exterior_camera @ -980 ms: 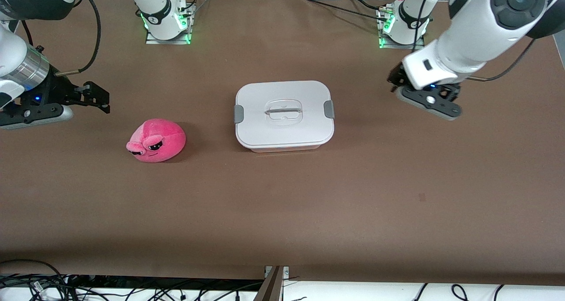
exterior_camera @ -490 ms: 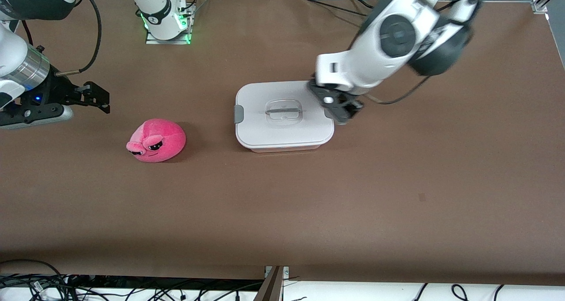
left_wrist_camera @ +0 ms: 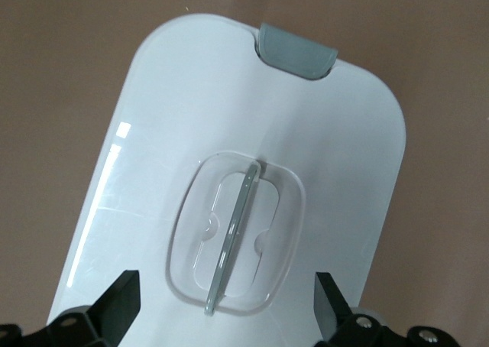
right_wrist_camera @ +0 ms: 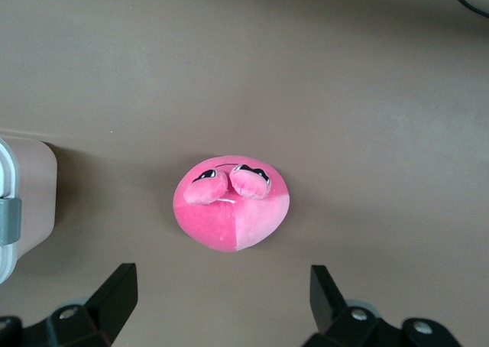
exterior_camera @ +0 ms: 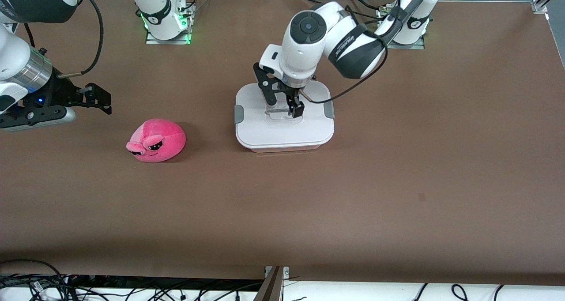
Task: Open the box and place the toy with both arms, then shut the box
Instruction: 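Grasp the clear lid handle with the left gripper, then lift the lid off with the left gripper while the right gripper reaches the toy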
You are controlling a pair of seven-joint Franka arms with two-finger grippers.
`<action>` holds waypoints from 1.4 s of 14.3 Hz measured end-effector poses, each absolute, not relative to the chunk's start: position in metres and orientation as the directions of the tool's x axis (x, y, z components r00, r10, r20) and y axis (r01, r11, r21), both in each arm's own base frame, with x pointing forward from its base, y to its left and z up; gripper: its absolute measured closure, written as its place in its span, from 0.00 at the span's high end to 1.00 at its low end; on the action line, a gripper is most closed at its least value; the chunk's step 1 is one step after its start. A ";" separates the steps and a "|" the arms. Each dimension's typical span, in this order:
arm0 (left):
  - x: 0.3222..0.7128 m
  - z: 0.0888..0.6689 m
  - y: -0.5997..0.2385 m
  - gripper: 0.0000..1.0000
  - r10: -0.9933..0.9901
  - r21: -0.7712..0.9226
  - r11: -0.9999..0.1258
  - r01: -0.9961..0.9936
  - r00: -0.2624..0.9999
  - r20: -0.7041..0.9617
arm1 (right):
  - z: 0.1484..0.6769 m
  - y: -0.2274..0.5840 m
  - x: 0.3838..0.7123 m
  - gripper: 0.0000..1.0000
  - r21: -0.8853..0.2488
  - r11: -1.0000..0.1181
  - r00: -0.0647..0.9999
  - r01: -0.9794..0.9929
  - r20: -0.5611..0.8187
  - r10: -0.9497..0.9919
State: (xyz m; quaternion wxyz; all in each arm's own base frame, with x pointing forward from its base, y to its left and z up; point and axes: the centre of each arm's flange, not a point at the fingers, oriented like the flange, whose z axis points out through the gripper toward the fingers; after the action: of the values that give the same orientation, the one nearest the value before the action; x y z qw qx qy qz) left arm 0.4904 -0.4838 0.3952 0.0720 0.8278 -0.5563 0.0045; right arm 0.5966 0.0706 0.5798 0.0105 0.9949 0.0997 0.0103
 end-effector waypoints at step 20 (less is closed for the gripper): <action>0.475 0.427 -0.510 0.07 -0.963 0.088 -0.213 -0.973 0.224 0.148 | 0.541 0.085 0.615 1.00 0.026 -0.975 0.976 0.219 -0.012 0.218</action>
State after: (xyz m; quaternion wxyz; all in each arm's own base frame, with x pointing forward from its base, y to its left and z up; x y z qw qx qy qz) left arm 0.4747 -0.5104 0.4269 0.0807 0.7782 -0.6220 0.0304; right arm 0.6147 0.0855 0.5411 0.0138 0.9938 0.1099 -0.0043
